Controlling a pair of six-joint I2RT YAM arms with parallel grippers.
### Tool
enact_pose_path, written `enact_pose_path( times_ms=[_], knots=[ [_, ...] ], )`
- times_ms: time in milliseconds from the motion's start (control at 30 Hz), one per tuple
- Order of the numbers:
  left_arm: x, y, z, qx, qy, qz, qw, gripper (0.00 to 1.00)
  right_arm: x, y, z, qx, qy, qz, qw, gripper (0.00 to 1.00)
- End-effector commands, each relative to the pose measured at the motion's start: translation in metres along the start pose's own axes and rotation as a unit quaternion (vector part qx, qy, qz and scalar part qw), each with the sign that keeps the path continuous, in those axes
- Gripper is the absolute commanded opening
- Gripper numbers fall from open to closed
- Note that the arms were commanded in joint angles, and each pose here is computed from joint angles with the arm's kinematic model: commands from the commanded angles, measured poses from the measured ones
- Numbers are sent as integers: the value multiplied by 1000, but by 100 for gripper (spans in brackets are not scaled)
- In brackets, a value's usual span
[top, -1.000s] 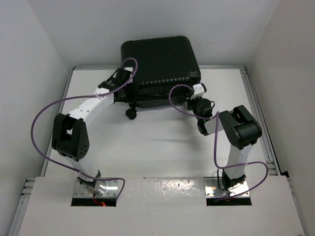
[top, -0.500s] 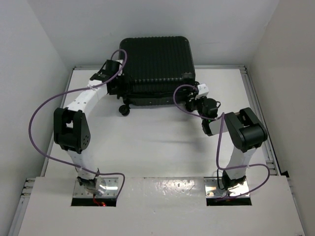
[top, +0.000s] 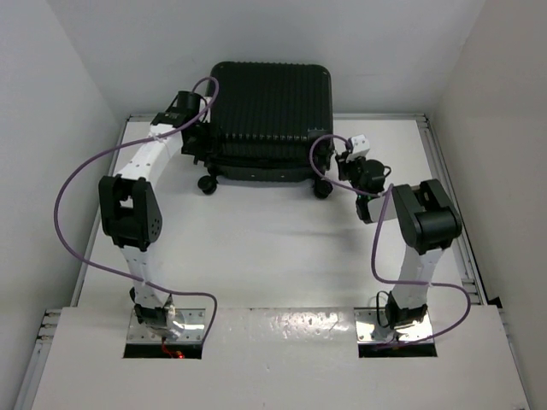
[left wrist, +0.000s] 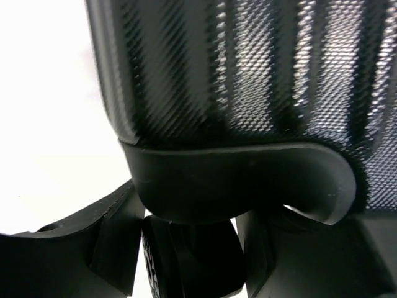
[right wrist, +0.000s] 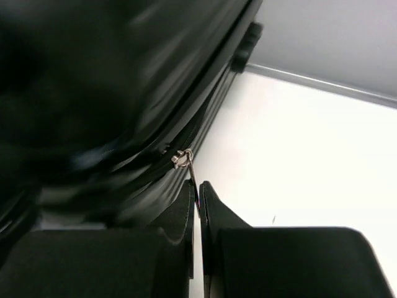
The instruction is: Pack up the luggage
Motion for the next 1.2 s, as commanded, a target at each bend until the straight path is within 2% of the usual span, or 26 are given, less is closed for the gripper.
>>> enact_pose_path(
  times_ms=[0,33,233,267,333,367,400,467,500,533,700,767,900,1000,1167],
  knots=[
    [-36,26,105,21,222,-71,972,0,-27,42,-60,11,-122,-91,988,0],
    [-34,30,112,19,231,-74,970,0,-44,58,-64,18,-125,-115,985,0],
    [-47,46,129,21,232,-106,967,0,-100,60,-85,19,-140,-135,981,0],
    [-48,48,127,20,220,-114,969,0,-116,72,-85,21,-137,-156,978,0],
    [-45,57,126,34,193,-143,970,2,-129,57,-83,19,-126,-146,981,0],
    [-39,58,123,30,152,-159,975,13,-136,72,-80,22,-114,-165,979,0],
    [-32,66,123,33,132,-190,972,60,-139,71,-75,23,-106,-167,980,0],
    [-19,69,110,14,81,-221,972,98,-139,76,-56,19,-72,-171,982,0],
    [-7,74,107,1,71,-240,968,100,-138,78,-46,17,-58,-175,983,0],
    [24,89,103,-9,62,-287,956,100,-134,70,-34,15,-44,-166,985,0],
    [99,98,75,-94,-41,-351,931,100,-102,69,45,-2,79,-167,983,0],
    [124,85,64,-104,-65,-345,930,100,-93,73,83,-7,134,-175,976,0],
    [134,35,27,-133,-144,-303,933,100,-72,72,139,-34,212,-172,961,0],
    [141,8,2,-163,-173,-276,931,100,-58,75,186,-51,267,-175,946,0],
    [151,-34,-50,-193,-243,-224,924,100,-37,86,218,-89,307,-168,933,0]
  ],
)
Point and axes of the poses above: each gripper's point midway between its finger pads, its own x axis back along the fingers, its own z axis along the line the jaws close on, y = z × x, the point moved 7 cm from there along x, back along the fingers, and after that the axes turned 11 degrees about -x, right-handed, at the moved point
